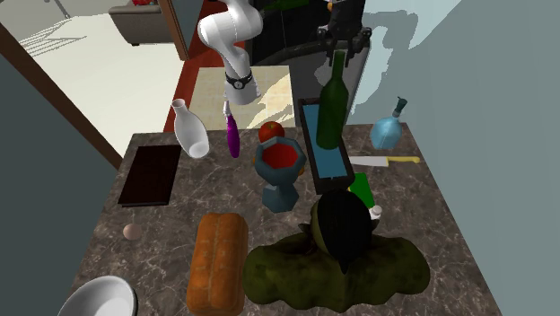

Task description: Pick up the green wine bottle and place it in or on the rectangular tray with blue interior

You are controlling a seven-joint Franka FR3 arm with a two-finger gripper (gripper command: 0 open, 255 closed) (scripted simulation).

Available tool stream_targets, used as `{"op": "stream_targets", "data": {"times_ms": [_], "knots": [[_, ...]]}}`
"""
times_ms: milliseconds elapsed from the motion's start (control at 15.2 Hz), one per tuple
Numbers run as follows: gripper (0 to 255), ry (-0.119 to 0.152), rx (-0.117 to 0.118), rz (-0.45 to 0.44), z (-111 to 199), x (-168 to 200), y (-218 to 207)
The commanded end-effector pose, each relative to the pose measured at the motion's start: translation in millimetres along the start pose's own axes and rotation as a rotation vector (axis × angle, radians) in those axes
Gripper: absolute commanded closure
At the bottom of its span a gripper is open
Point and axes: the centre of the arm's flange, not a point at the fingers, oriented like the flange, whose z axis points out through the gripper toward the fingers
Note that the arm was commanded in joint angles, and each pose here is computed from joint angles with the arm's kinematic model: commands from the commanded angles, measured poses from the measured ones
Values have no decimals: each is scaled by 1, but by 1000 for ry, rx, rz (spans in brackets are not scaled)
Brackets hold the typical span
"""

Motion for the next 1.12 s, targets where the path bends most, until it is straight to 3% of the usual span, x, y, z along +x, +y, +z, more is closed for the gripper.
{"op": "stream_targets", "data": {"times_ms": [0,198,264,594,858,1056], "knots": [[255,-4,-5,0,3,0,0],[255,-4,-5,0,3,0,0],[0,-4,-5,0,3,0,0],[0,-4,-5,0,3,0,0],[0,-4,-5,0,-47,0,0],[0,-4,-5,0,-47,0,0]]}}
